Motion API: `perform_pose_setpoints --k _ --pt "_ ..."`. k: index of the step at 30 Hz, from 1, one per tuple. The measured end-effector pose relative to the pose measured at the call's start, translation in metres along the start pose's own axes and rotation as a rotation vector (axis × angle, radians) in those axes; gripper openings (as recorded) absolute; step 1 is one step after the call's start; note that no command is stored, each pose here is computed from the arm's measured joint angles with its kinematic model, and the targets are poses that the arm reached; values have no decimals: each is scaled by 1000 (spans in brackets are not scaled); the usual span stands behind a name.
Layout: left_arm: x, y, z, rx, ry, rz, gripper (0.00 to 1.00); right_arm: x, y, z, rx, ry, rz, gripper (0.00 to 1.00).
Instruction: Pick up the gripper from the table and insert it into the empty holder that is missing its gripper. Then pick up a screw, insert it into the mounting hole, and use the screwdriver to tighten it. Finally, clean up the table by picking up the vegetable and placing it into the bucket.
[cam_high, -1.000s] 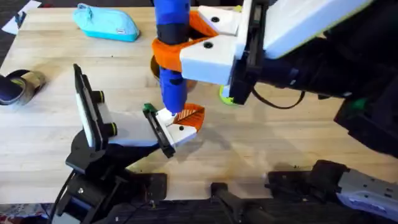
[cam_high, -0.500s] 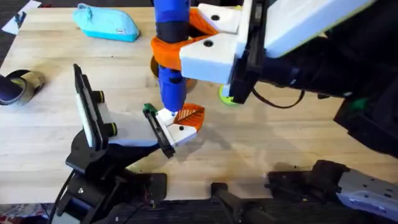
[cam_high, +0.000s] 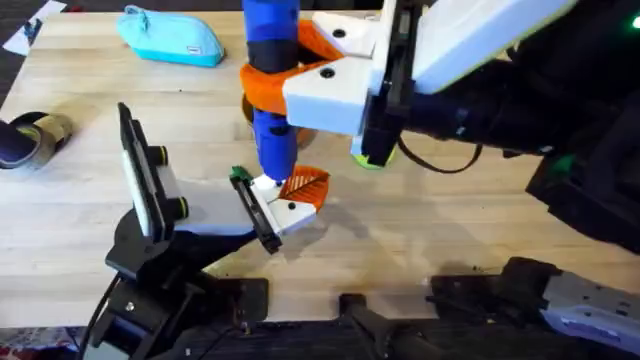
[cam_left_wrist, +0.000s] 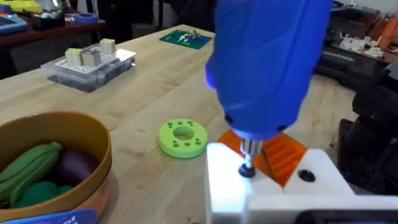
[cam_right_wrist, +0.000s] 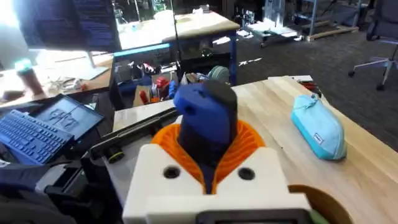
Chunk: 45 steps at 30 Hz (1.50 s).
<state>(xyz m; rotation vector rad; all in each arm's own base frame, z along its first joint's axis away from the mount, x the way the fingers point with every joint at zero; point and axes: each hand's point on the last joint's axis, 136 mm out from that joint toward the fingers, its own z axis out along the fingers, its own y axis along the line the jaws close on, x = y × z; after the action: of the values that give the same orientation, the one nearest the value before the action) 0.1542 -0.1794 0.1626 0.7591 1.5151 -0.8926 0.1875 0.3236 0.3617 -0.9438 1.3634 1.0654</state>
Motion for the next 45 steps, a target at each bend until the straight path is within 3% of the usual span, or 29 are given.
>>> perform_pose_setpoints --k 31,41,45 --pt "0 0 0 0 -1 1 18 2 -3 -1 3 6 4 35" --pt "0 0 0 0 1 0 18 -66 6 -36 26 -179 -82 34" --pt "0 0 0 0 1 0 18 -55 0 -32 39 -134 -65 33"
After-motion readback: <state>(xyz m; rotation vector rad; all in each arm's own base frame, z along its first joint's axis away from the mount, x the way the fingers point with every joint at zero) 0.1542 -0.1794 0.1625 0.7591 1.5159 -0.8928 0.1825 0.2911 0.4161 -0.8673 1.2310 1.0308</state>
